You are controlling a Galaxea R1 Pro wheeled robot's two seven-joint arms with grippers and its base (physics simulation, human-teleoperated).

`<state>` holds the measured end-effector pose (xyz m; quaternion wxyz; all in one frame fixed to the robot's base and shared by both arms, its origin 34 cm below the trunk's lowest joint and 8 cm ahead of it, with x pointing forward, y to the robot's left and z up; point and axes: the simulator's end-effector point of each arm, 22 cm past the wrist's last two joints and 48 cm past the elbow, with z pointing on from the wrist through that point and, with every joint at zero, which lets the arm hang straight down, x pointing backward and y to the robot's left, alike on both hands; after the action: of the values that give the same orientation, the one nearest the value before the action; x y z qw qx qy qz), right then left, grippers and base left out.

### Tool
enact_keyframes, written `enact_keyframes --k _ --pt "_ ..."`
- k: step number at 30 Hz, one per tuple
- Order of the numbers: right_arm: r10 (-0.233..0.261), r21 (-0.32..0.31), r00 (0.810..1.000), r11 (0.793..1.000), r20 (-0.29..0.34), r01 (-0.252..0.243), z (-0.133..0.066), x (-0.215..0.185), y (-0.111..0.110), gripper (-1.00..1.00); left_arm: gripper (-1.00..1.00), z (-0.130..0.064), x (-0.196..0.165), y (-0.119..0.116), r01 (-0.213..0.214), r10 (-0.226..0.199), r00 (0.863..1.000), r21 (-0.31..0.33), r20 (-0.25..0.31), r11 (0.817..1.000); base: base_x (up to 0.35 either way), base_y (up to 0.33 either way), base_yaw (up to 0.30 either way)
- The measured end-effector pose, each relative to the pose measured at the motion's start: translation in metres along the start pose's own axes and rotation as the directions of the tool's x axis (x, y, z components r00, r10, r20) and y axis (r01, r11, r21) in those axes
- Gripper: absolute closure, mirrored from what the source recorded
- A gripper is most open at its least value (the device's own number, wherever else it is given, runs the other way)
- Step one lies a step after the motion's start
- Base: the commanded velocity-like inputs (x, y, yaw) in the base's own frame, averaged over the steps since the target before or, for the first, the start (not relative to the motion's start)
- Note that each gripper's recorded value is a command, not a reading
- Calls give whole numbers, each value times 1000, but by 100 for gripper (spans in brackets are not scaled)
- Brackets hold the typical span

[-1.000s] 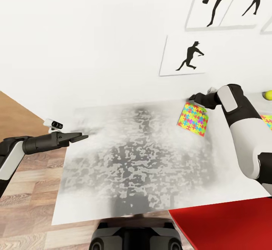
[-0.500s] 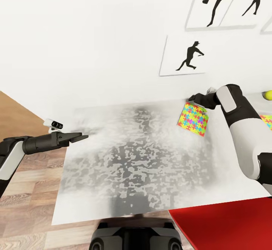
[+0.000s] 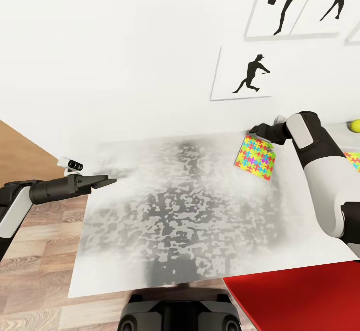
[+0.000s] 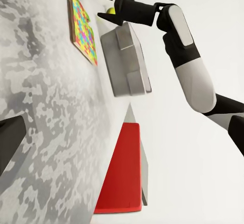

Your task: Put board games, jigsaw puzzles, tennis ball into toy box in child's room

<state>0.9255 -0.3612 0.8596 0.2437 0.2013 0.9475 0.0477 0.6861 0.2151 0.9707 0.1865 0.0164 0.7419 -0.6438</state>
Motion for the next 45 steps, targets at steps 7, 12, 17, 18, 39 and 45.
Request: enact_keyframes --k 7,12,17,18,39,45 --pt "-1 2 1000 1000 -6 1 3 3 -1 -100 -100 0 1 2 4 -4 1000 -1 -1 1000 0 0 0" --pt "-1 7 1000 1000 -12 1 8 6 -3 -100 -100 1 2 6 11 -11 1000 -2 -2 1000 0 0 0" --pt "0 13 1000 1000 -18 0 12 9 -7 -100 -100 1 4 10 18 -18 1000 -4 -3 1000 0 0 0" --pt "0 14 1000 1000 -19 0 13 10 -7 -100 -100 1 4 11 19 -19 1000 -5 -3 1000 0 0 0" --pt "-1 19 999 1000 -36 2 25 20 -9 -100 -100 2 8 20 37 -37 999 -8 -6 999 0 0 0" --pt "-1 20 999 1000 -36 2 25 20 -10 -100 -100 2 8 20 37 -37 999 -8 -6 999 0 0 0"
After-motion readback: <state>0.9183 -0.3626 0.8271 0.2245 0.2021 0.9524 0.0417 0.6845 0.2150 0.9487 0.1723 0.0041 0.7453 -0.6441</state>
